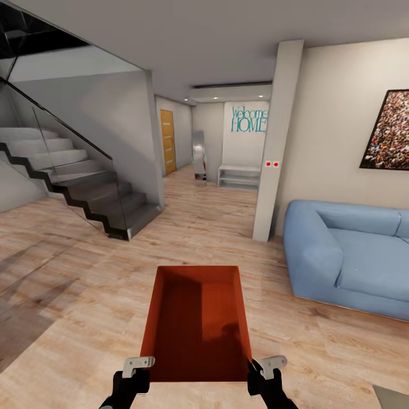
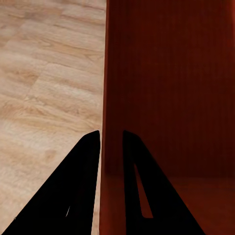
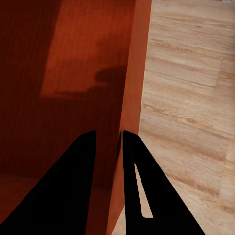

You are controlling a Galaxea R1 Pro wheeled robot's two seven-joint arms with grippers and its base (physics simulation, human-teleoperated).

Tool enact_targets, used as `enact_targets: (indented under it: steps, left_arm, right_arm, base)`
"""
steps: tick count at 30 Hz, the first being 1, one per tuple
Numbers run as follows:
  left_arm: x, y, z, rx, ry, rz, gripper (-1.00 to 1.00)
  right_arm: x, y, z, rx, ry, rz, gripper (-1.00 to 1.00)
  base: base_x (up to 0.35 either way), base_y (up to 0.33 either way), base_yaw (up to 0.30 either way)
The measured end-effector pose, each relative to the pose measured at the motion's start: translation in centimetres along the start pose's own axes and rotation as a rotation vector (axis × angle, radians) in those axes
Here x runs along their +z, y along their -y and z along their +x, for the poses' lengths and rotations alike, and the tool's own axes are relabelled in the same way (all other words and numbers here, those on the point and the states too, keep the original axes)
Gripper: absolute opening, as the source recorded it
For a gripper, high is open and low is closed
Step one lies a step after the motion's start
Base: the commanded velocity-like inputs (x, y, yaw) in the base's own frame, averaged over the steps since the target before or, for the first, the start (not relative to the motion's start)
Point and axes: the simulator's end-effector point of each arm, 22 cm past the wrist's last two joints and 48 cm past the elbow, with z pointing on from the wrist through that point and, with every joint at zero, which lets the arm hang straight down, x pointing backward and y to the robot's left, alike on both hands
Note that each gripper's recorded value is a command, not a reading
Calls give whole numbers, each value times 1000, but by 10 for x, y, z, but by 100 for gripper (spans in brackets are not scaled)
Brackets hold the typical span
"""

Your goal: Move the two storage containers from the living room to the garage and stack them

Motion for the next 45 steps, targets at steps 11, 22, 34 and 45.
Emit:
enact_targets:
  steps: [11,22,34,45]
  left_arm:
    - [0,0,0,-1,0,0,-100]
    - [0,-1,14,1,-35,-1,-100]
    - [0,-1,17,-1,-39,-2,-100]
    - [0,-1,17,0,-39,-2,-100]
  right_arm:
    - [0,0,0,-2,0,0,-100]
    - [-2,-1,15,4,-33,-1,-100]
    - [-2,-1,17,4,-37,-1,-100]
    - [-2,-1,17,5,-37,-1,-100]
  base:
    - [318,0,0]
    - [321,0,0]
    - [321,0,0]
    - [321,0,0]
